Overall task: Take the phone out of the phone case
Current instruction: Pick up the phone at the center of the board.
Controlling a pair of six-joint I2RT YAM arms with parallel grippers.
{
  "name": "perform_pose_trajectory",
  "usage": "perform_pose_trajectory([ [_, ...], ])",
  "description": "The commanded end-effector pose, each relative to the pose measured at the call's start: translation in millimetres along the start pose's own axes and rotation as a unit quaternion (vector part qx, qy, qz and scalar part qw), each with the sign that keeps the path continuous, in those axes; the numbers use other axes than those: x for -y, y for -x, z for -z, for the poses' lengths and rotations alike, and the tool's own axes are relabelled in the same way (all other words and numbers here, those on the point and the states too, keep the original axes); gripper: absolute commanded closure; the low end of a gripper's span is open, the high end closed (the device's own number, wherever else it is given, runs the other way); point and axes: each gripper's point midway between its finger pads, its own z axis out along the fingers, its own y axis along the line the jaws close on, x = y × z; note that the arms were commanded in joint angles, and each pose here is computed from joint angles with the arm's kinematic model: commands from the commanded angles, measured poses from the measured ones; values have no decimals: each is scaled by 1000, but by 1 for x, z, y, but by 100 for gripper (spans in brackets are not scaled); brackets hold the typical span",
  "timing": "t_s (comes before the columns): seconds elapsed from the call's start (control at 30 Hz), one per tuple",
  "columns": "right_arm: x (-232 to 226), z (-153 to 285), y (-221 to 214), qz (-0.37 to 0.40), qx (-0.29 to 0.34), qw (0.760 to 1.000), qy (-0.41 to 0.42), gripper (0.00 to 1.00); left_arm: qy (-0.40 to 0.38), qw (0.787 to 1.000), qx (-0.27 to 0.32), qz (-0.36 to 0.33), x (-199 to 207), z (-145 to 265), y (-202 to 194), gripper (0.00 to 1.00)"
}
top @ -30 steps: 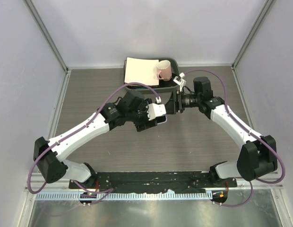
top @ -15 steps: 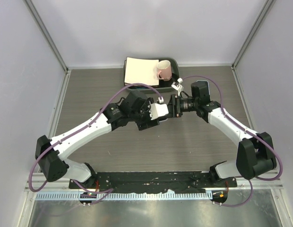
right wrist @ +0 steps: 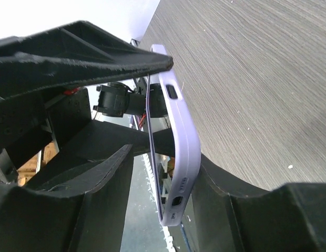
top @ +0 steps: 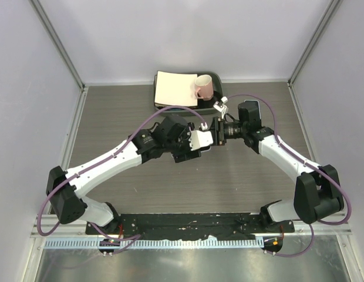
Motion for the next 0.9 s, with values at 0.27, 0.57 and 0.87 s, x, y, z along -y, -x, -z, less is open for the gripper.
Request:
perform_pose_trajectory([
  [0.27,-20,5,4,32,14,999,21,58,46,997,68,-7,-27,10,45,100],
  [0.57,-21,7,9,56,27,998,9,99,38,997,66,-7,-23,8,46,75],
  [0.87,-24,23,23,107,45,993,-22,99,34,994,93,42,-29,28,58,0],
])
